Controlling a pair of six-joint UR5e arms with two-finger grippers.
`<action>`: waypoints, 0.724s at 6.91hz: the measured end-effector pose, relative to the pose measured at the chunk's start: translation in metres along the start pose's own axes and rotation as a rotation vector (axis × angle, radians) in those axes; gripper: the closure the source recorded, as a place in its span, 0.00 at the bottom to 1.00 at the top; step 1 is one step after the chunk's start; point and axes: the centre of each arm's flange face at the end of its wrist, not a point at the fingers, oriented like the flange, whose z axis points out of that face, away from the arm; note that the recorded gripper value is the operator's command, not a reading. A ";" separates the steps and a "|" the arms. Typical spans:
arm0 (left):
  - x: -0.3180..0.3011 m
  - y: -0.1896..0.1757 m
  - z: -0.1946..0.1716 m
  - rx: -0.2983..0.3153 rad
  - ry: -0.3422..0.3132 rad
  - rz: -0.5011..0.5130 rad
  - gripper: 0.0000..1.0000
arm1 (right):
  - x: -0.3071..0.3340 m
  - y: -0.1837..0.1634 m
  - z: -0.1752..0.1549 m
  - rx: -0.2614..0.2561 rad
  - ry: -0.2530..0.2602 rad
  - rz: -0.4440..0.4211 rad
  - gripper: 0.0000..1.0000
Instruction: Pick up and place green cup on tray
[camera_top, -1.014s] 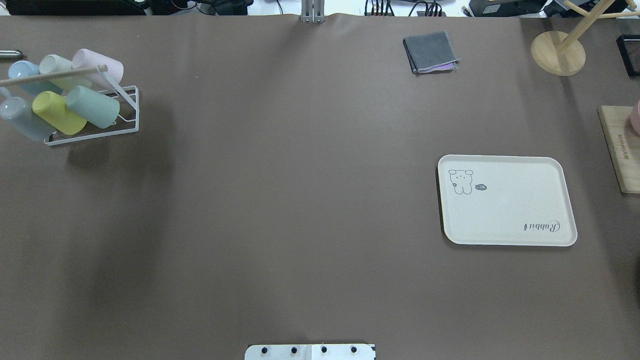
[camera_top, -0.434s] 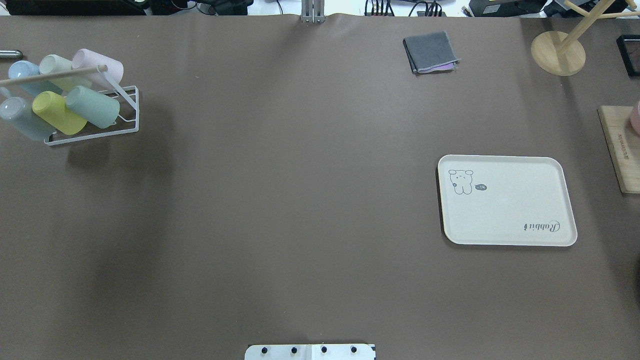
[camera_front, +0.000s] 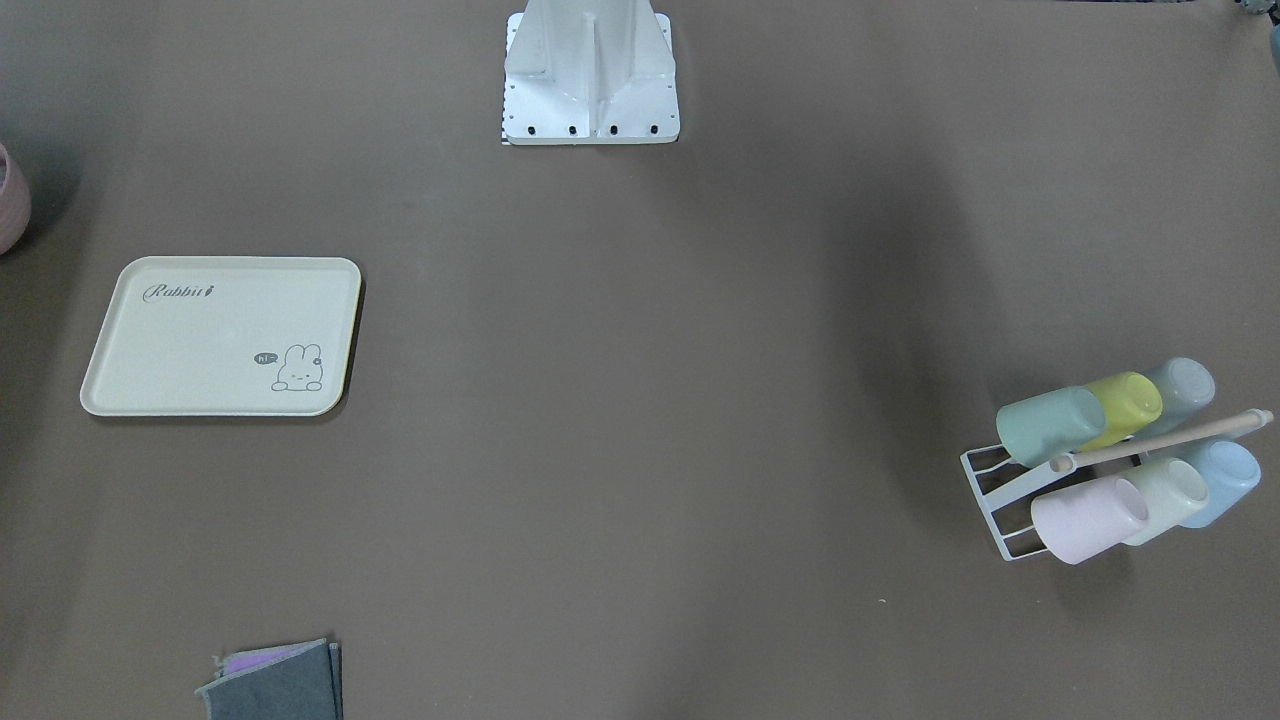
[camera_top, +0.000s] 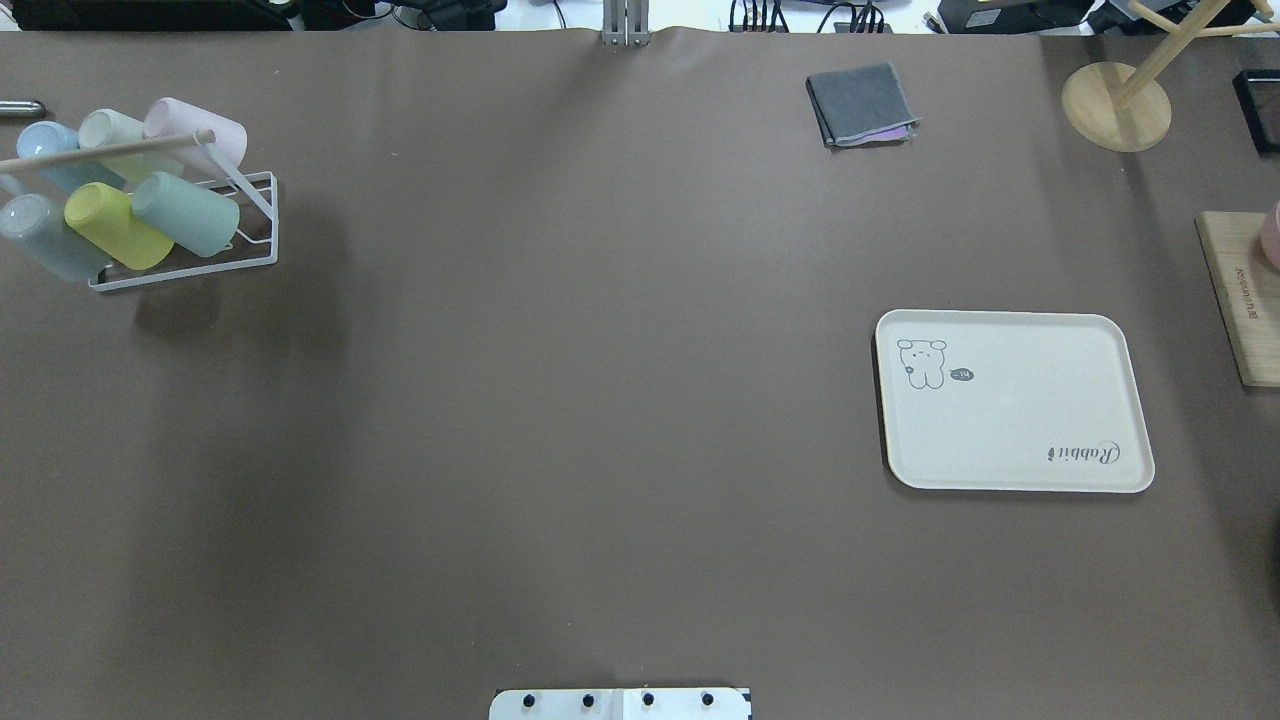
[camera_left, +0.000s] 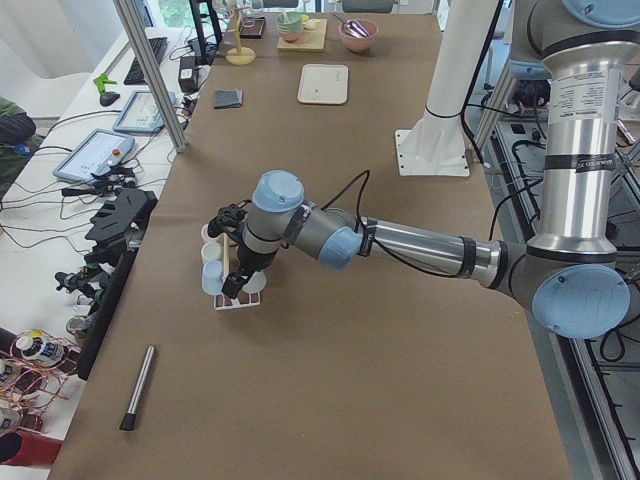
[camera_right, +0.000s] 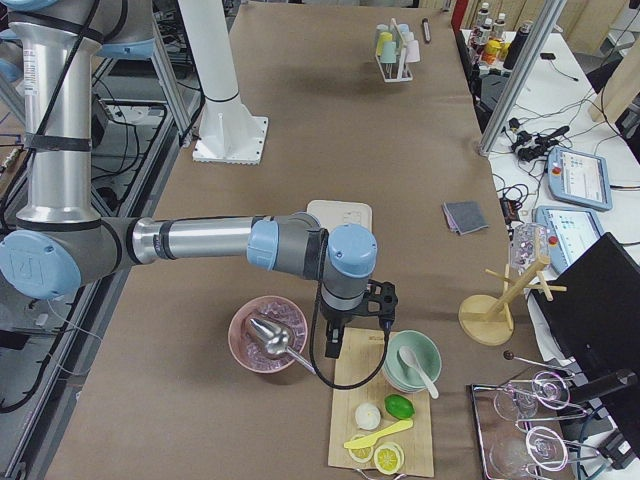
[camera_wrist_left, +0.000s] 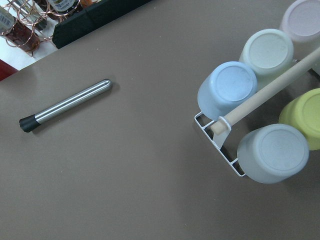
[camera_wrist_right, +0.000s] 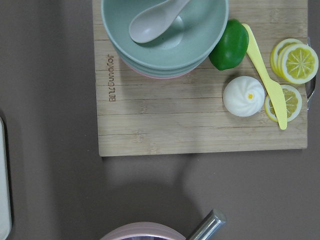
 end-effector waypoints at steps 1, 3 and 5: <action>0.006 -0.010 -0.005 0.054 -0.009 0.049 0.01 | 0.000 0.000 0.000 0.001 0.000 -0.001 0.00; 0.015 -0.036 -0.017 0.144 -0.034 0.122 0.01 | 0.000 0.000 -0.001 0.002 0.001 -0.003 0.00; 0.042 -0.061 -0.016 0.174 -0.095 0.247 0.01 | -0.001 -0.001 0.001 0.001 0.005 -0.010 0.00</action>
